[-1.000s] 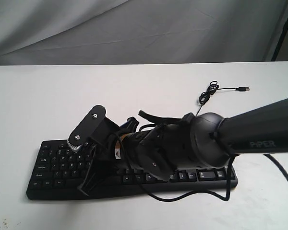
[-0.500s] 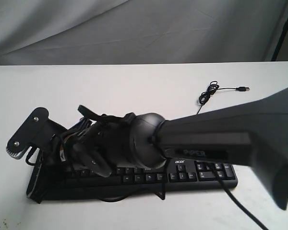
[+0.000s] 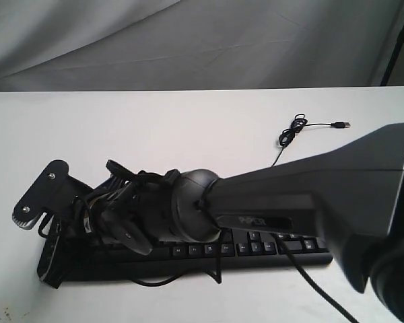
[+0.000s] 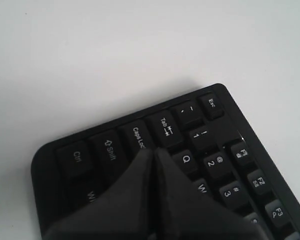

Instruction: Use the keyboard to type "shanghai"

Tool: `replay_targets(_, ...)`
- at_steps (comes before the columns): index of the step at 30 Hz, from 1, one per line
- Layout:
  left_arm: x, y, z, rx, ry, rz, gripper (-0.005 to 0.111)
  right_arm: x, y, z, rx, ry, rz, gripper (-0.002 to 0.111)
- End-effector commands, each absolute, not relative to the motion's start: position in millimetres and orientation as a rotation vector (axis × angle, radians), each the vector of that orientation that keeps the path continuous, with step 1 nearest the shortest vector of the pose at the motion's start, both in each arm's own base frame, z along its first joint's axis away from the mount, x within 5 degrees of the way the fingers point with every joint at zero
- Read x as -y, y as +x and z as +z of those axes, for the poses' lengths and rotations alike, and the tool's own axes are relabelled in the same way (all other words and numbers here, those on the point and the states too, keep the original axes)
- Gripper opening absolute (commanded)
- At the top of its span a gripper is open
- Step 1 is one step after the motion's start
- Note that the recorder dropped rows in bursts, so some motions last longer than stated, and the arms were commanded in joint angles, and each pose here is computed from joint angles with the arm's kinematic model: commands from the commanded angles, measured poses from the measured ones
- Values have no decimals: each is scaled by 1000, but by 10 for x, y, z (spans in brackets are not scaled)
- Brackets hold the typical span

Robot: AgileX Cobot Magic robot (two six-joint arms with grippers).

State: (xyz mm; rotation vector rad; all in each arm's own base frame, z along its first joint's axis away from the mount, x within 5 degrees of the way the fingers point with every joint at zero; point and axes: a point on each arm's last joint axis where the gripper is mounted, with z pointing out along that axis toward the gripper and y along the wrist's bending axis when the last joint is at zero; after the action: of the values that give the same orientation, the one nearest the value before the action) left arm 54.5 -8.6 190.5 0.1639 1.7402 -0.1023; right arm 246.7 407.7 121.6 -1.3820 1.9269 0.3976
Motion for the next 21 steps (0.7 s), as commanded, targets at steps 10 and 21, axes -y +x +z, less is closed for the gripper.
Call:
replay_targets(10,88,544,1895,-1738,165,-106,0,-4066,2563,1168,-1890,-1368,388,0)
replay_targets(21,88,544,1895,-1738,165,-106,0,-4056,2578,1168,-1890,-1366,385,0)
